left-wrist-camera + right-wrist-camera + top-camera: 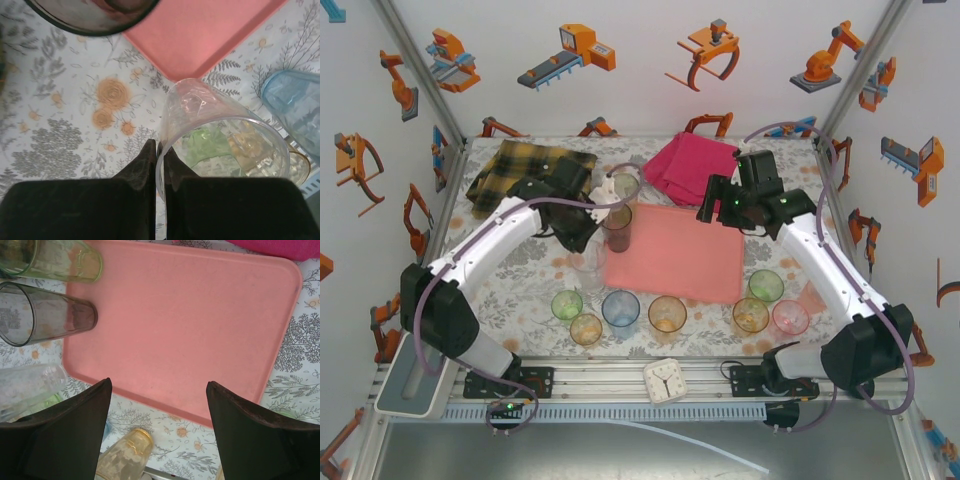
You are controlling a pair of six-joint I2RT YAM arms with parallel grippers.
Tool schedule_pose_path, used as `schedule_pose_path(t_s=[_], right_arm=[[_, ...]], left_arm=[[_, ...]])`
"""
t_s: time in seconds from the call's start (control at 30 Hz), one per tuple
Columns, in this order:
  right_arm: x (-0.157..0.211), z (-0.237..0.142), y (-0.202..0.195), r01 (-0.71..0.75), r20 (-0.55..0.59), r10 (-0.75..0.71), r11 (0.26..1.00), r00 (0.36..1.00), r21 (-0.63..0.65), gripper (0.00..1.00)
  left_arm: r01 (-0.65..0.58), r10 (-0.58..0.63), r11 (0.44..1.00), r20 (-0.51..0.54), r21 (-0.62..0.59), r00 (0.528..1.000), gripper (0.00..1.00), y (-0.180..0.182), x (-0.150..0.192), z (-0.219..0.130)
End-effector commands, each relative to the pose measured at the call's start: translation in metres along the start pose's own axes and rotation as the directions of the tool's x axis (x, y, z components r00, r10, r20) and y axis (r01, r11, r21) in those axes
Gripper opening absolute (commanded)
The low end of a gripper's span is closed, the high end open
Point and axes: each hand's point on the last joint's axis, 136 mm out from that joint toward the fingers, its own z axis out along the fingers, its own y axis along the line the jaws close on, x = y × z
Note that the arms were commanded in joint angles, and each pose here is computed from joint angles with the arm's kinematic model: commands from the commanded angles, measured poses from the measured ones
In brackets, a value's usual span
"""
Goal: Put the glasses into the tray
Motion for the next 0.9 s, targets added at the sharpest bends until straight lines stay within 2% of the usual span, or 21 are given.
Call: schedule_pose_path(t_s=[0.0,0.33,0.87], right_arm=[[-0.005,-0.008,-0.001,-0.004,0.04,0.004,1.0,0.999,-0.001,0.69],[-0.005,-0.019,-0.004,0.008,0.052,-0.008,1.0,0.999,0.015,0.69],[-0.002,-0.028,-0.009,0.008,0.051,-0.01,0.999,0.999,0.04,0.7]], left_arm=[[-0.019,0.02,1.0,0.046,-0.017,0.999,0.0,0.004,-0.021,-0.017],[-0.003,0.002,1.0,0.077,0.019,0.997,0.0,0.004,-0.042,-0.014],[-0.029,0.029,1.0,0.077,0.003,0.997,0.01,0.004,-0.054,0.025]])
